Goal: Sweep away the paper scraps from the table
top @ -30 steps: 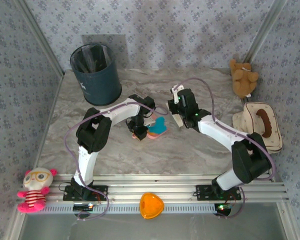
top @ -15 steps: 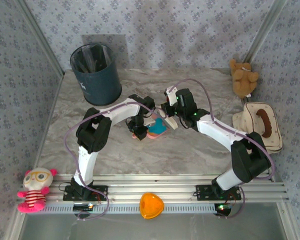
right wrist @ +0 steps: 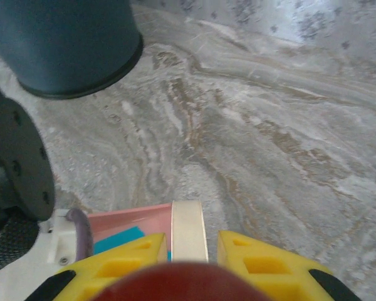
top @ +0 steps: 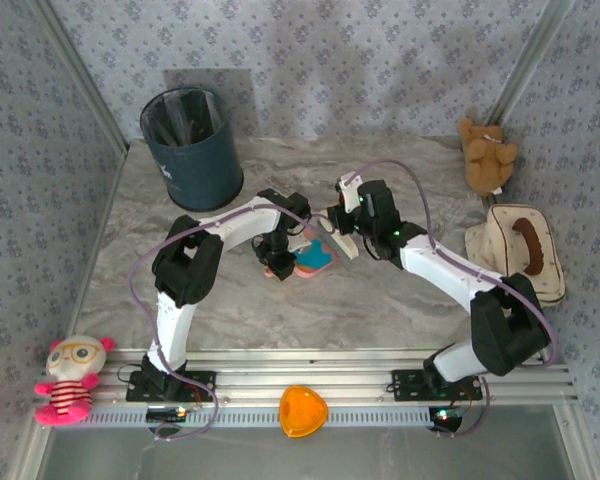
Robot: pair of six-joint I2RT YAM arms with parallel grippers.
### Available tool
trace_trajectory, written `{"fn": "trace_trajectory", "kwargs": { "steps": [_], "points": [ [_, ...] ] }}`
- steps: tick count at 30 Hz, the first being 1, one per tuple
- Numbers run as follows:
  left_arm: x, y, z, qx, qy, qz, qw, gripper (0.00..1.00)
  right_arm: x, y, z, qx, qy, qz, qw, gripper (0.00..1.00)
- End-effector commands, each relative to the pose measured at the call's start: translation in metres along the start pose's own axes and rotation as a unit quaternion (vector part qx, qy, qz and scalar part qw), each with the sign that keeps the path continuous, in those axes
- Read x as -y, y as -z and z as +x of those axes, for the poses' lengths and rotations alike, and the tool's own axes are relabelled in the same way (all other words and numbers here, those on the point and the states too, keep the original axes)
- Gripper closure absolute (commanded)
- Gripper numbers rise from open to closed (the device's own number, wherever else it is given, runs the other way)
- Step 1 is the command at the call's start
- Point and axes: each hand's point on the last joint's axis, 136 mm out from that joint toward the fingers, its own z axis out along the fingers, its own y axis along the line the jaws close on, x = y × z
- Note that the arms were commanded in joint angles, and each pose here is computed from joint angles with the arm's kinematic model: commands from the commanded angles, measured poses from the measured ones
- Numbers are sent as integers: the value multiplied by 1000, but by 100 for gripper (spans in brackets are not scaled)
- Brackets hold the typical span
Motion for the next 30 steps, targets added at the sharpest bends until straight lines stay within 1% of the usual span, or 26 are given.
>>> {"fn": "trace_trajectory", "kwargs": {
  "steps": [1,6,13,20,30],
  "points": [
    [6,14,0,23,1,7,1000,100,27,19,-22,49,-31,63,996,100],
    [6,25,-4,47,3,11,999,100,51,38,-25,74,-60,104,990,100],
    [5,51,-10,95,6,17,995,100,77,54,-16,71,-94,138,983,100],
    [9,85,-15,152,7,46,987,100,88,60,-8,67,-113,146,981,100],
    [1,132,-20,212,21,53,976,100,87,62,-4,64,-116,137,982,100]
  ]
}}
